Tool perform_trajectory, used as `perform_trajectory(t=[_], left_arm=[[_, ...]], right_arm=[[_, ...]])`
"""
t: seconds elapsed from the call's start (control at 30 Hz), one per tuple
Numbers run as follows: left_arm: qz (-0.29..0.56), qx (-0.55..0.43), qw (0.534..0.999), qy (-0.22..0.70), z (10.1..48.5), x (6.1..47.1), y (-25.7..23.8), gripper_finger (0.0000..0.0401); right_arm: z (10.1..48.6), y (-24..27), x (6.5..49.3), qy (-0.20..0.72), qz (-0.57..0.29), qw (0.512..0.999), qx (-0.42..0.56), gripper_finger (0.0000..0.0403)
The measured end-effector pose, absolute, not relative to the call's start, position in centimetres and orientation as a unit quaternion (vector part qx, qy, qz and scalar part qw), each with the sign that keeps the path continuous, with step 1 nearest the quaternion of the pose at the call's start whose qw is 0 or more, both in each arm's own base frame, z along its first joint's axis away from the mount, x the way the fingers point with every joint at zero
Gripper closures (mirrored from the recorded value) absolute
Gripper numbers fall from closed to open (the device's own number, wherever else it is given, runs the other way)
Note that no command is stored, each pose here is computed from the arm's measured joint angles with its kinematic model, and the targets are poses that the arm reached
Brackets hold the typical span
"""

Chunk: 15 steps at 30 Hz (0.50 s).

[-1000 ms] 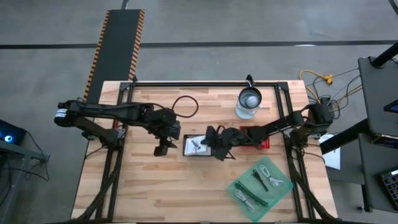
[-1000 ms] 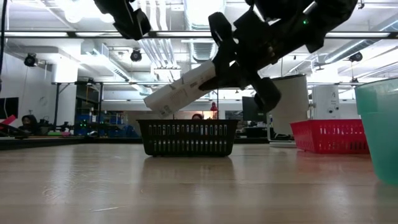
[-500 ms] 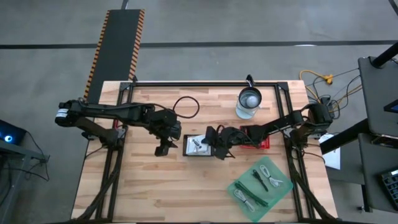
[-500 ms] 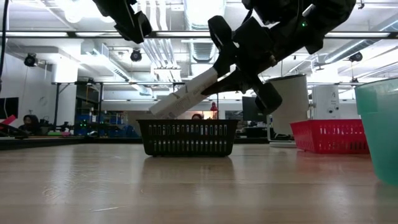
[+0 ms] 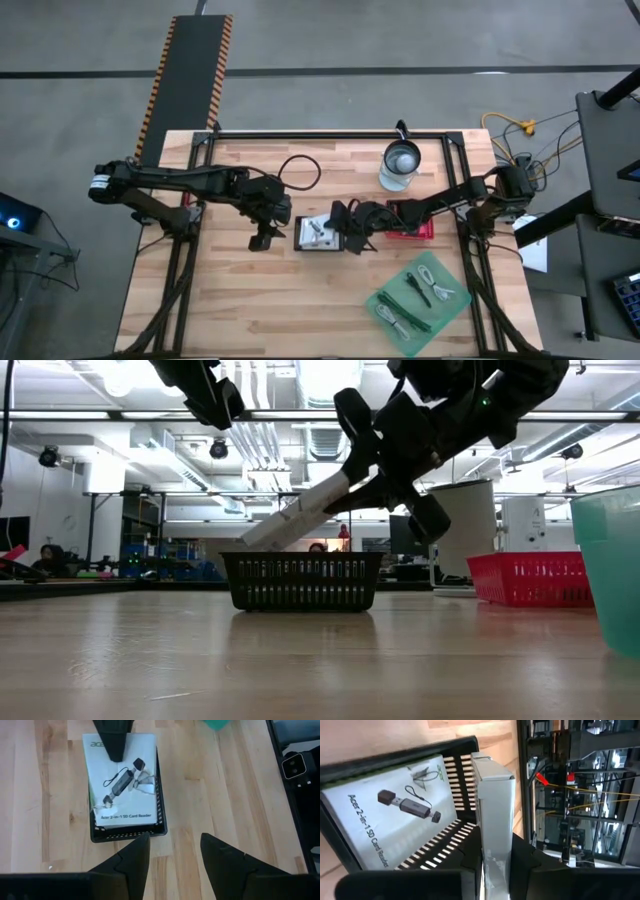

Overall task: Pick and place items into bin
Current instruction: Put the white card reader box into the black bin

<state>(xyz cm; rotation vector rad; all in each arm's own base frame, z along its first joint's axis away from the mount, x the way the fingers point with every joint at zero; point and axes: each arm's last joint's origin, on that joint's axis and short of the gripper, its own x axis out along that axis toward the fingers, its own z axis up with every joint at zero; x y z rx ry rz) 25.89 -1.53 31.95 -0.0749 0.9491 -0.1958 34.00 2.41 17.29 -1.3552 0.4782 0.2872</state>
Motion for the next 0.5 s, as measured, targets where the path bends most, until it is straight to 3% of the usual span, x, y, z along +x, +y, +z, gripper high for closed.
perform_trajectory(t=[0.5], left_arm=[[-0.098, -0.026, 0.886, 0.453, 31.98, 25.93, -1.53, 0.0241]], right_arm=[[17.29, 2.3, 34.01, 0.221, 0.127, 0.75, -0.61, 0.032]])
